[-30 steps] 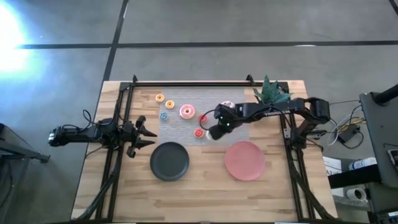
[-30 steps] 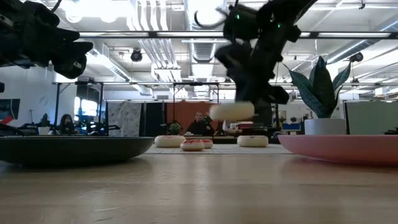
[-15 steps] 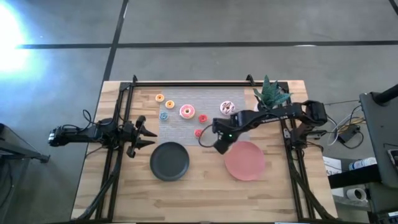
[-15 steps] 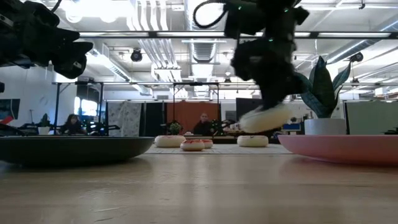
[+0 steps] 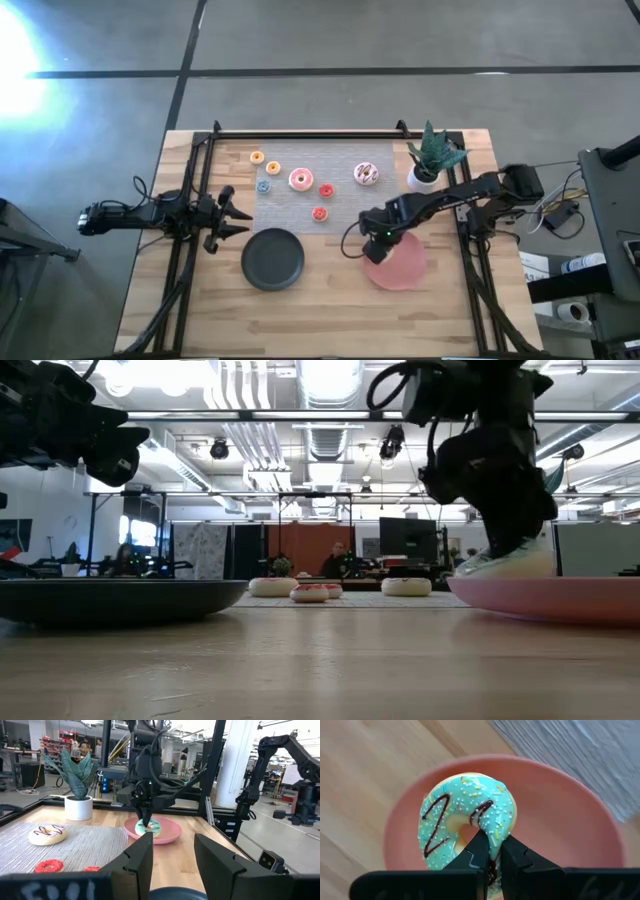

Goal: Pick & Place donuts
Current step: Put the large light green donut on the pink plate

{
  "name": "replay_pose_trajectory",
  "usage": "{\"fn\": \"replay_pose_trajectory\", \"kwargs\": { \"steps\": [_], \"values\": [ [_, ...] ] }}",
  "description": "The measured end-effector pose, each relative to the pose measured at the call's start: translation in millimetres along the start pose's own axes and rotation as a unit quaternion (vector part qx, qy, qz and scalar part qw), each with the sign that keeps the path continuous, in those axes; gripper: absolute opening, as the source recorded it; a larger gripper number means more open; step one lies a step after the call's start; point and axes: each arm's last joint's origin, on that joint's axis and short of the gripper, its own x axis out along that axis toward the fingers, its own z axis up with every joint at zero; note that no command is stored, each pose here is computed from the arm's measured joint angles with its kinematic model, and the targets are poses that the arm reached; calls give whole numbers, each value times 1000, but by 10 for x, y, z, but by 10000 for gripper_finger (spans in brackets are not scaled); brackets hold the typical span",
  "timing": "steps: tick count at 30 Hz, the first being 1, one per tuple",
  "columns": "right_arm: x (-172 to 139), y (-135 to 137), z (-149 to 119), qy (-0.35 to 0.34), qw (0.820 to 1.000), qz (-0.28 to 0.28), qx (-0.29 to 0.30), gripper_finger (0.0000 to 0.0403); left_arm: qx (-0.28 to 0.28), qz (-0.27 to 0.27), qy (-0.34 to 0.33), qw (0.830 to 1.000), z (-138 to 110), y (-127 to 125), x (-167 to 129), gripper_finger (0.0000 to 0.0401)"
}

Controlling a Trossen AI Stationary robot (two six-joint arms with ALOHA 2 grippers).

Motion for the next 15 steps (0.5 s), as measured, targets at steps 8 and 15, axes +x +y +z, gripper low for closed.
{"fn": "replay_pose_trajectory", "kwargs": {
  "steps": [8, 15],
  "values": [
    [56, -8, 2, -10, 1000, 14, -5, 60, 0, 0, 0, 1000, 0, 0, 0, 119],
    [19, -21, -16, -5, 1000, 13, -5, 162, 0, 0, 0, 1000, 0, 0, 0, 119]
  ]
}}
